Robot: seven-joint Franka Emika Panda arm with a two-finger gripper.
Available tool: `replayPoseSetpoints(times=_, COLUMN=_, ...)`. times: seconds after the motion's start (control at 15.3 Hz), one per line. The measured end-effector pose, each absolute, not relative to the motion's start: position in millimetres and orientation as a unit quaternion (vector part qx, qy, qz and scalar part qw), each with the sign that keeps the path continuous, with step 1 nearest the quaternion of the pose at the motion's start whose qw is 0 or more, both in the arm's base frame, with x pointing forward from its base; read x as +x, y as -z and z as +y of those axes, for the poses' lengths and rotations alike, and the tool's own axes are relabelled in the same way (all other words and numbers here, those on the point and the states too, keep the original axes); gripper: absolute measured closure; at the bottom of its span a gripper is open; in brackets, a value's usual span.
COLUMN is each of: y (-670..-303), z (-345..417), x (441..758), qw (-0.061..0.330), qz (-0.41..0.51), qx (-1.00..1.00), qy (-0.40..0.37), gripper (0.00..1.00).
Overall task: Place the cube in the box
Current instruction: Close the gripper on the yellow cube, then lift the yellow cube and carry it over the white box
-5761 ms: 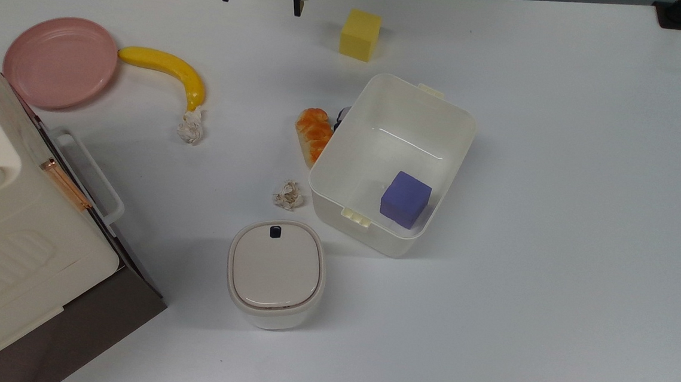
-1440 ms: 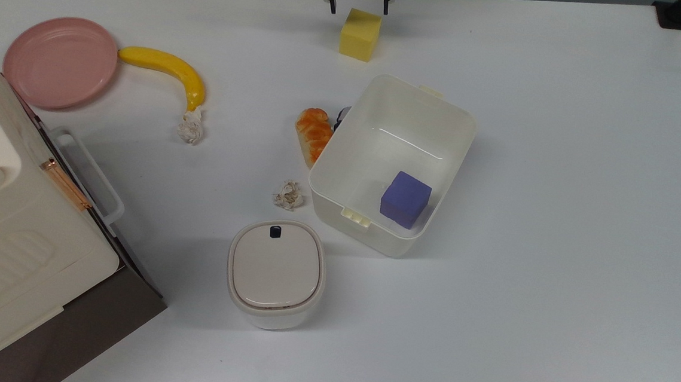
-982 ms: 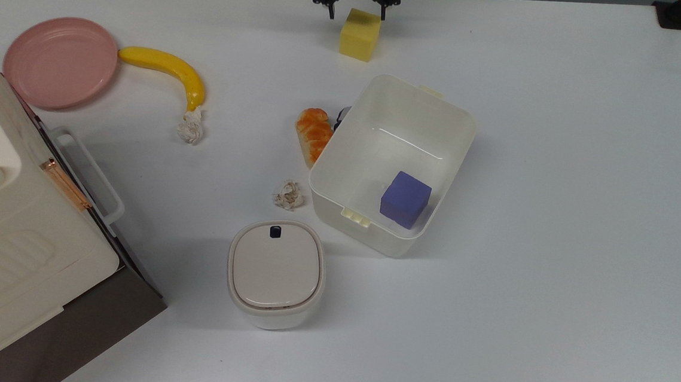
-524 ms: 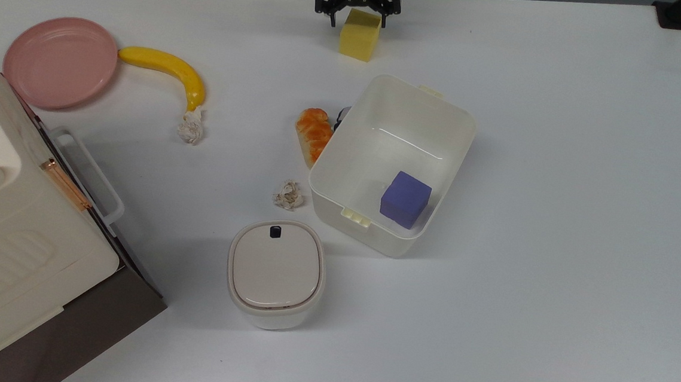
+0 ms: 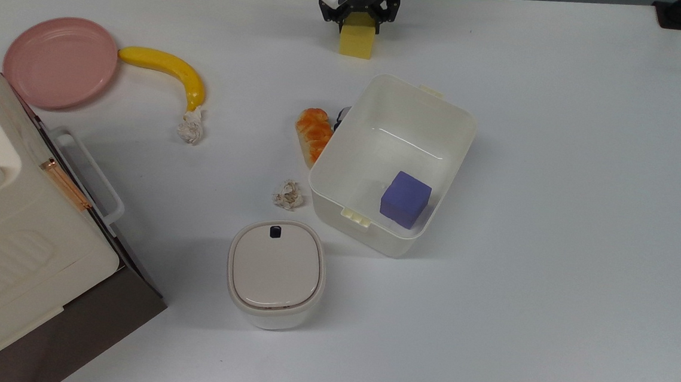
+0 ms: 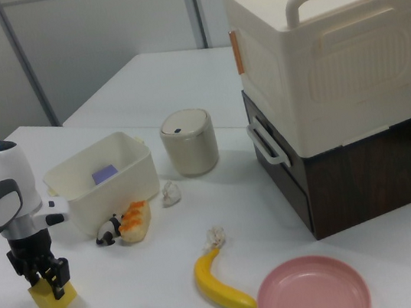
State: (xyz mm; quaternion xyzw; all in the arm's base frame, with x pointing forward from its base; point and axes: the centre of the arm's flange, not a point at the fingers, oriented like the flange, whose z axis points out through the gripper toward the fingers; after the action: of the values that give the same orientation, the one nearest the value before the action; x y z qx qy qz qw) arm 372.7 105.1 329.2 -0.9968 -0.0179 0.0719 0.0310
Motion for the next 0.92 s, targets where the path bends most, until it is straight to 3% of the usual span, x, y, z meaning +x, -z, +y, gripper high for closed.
replayPoseSetpoints(times=0.46, y=-334, z=106, x=377, qw=0.033, qz=-0.018, qx=-0.998, qy=-0.059, gripper=0.42)
replayPoseSetpoints(times=0.92, y=-418, z=119, x=432, qw=0.057, qz=-0.02, qx=-0.997, qy=0.04, gripper=0.42)
